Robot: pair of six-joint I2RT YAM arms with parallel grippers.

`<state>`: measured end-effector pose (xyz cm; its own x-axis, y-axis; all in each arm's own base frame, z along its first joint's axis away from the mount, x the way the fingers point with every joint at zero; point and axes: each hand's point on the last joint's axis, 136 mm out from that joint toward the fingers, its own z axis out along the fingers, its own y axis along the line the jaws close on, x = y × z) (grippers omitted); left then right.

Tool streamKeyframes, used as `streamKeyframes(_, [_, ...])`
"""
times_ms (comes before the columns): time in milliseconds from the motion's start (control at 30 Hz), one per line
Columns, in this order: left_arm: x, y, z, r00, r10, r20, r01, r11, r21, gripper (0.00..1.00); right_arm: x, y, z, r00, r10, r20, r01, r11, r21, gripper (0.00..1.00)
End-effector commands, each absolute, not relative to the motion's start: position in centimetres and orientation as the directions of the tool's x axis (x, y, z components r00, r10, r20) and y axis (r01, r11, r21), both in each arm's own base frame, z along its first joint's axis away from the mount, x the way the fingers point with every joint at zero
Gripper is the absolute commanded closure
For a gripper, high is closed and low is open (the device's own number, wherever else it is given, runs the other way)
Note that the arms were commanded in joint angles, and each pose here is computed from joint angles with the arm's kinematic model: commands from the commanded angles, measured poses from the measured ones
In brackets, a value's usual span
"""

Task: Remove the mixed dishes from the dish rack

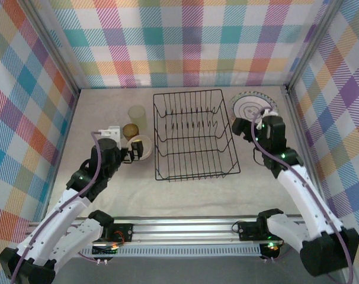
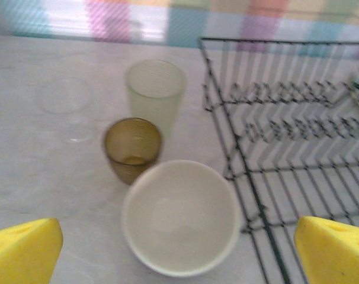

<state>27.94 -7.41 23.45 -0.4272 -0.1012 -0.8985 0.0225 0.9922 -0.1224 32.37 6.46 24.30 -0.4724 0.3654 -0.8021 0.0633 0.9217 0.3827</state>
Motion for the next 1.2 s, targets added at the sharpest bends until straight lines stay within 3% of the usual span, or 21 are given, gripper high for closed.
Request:
streamKeyframes(0, [28.7, -3.4, 24.1, -0.28, -0.166, -0.946, -0.197, 0.974, -0.112, 0.0, 31.9, 4.3, 22.8, -0.42, 0.351, -0.837, 0.125, 0.936, 0.329, 0.01])
streamKeyframes(133, [29.1, -1.7, 21.1, -0.264, -0.136, -0.955, -0.305, 0.951, -0.052, 0.0, 31.9, 1.9, 21.0, -0.446, 0.289, -0.847, 0.213, 0.954, 0.213, 0.01])
streamKeyframes(333, [29.3, 0.4, 17.7, -0.231, -0.11, -0.967, -0.392, 0.92, -0.011, 0.0, 32.5, 2.1, 18.9, -0.446, 0.264, -0.855, 0.158, 0.964, 0.215, 0.01])
streamKeyframes(667, [31.4, 2.6, 12.8, -0.287, -0.107, -0.952, -0.409, 0.912, 0.021, 0.0, 34.4, -0.9, 15.0, -0.426, 0.236, -0.873, 0.182, 0.968, 0.173, 0.01])
streamKeyframes(1167, [34.5, 3.4, 12.7, -0.253, -0.078, -0.964, -0.361, 0.932, 0.019, 0.0, 36.2, -1.8, 10.4, -0.424, 0.214, -0.88, 0.189, 0.971, 0.145, 0.01])
